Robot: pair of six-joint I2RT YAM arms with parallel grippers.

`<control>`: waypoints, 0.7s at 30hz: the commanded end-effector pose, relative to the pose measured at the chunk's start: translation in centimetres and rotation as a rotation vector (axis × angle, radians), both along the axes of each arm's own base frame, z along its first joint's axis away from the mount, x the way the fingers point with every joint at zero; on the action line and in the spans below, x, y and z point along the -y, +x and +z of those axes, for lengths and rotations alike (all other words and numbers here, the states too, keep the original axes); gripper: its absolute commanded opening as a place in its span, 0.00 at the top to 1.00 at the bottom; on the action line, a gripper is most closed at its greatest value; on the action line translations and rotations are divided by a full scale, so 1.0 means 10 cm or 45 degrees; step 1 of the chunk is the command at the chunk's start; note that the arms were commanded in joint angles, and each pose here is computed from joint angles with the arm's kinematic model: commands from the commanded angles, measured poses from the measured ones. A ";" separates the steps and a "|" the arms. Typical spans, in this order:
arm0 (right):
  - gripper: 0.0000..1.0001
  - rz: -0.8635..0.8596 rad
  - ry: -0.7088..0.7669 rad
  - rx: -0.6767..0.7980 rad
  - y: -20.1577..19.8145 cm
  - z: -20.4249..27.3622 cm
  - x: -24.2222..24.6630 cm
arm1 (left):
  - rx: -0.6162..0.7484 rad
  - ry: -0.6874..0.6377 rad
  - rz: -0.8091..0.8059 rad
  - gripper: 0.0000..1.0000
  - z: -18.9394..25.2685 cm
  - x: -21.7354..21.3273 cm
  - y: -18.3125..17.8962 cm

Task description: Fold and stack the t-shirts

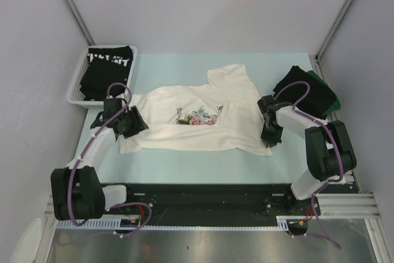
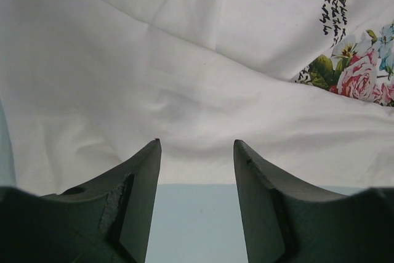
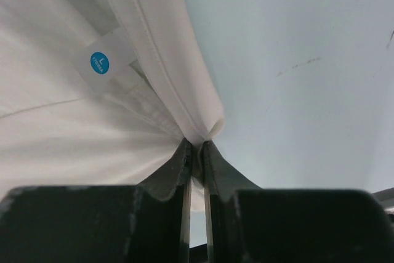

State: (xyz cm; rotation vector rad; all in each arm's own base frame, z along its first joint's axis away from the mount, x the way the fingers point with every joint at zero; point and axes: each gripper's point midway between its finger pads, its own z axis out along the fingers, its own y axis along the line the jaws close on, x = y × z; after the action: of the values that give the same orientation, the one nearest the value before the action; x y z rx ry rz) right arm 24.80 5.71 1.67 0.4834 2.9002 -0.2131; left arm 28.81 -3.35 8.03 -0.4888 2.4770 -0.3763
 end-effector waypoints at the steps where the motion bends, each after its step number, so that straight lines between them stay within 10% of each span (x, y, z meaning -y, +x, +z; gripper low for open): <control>1: 1.00 -0.053 -0.065 -0.262 -0.63 -0.07 0.05 | 0.089 -0.001 -0.030 0.44 0.19 0.01 0.17; 21: 1.00 -0.117 -0.065 -0.323 -1.02 -0.14 0.05 | 0.085 -0.007 -0.036 0.44 0.18 0.01 0.22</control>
State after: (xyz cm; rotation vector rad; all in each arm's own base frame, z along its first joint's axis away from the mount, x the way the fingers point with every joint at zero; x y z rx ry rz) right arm 21.92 6.16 1.51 0.6030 2.8789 -0.2246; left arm 29.38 -3.45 8.03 -0.4865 2.4803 -0.3857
